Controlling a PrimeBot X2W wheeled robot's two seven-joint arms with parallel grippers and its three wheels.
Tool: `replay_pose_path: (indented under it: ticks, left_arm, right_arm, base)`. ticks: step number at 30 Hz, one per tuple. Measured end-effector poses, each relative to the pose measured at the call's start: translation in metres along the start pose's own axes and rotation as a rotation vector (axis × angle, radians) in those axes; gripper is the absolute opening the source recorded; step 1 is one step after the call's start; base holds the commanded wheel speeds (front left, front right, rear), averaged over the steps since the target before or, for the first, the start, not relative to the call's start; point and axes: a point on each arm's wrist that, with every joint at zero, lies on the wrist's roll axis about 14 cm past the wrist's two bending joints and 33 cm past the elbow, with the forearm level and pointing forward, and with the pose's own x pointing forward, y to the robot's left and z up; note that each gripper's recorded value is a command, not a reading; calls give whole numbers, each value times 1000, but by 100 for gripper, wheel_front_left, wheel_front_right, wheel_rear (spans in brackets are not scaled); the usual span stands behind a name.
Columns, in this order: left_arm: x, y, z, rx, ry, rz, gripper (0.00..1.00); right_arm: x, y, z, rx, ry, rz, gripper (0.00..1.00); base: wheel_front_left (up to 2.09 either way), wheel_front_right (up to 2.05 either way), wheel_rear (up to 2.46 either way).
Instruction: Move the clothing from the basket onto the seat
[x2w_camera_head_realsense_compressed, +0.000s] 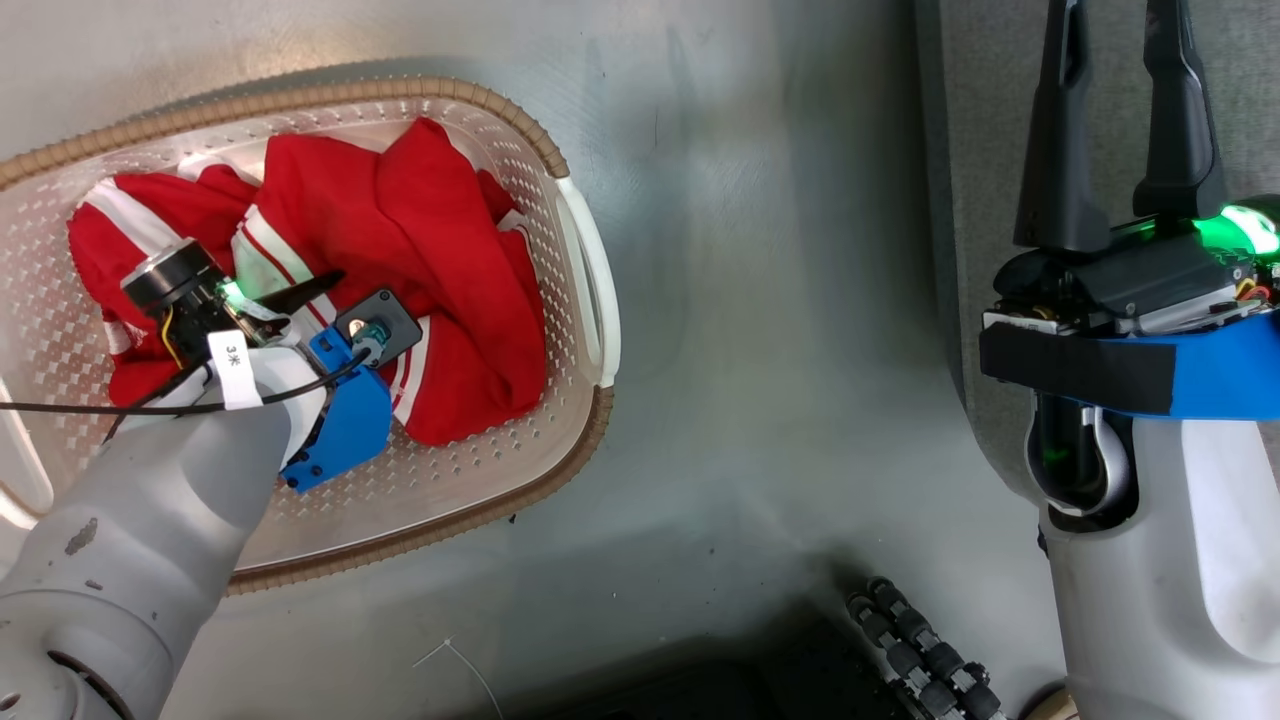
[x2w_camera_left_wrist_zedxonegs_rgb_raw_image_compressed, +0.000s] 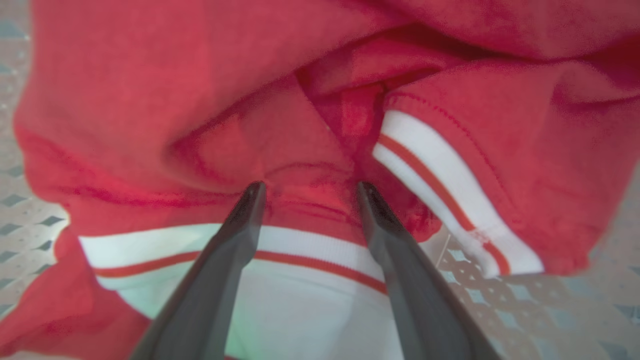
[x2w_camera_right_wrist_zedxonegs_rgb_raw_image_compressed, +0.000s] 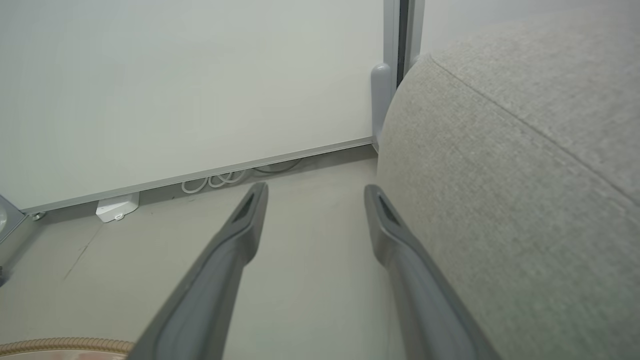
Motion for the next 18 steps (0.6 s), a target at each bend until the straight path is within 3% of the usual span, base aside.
replay_pose_path:
  ticks: [11,12,13,14,18]
  left_arm:
    - [10,-1,-12,13,55,1,100]
    - [10,0,-14,16,63,3,49]
    - [10,-1,-14,22,65,3,14]
    - [10,-1,-14,26,70,2,0]
    - [7,1,-16,46,86,6,0]
  right_arm:
    - [1,-3,-14,-3,17,-9,100]
    - [1,-4,-14,-3,18,-10,100]
    - [1,-4,-15,-4,19,-9,100]
    - [2,-3,-15,-3,18,-10,100]
    - [2,-2,-14,-3,14,-6,100]
  base:
    - [0,0,0]
    - [0,0,0]
    - [0,0,0]
    - [0,0,0]
    - [0,0,0]
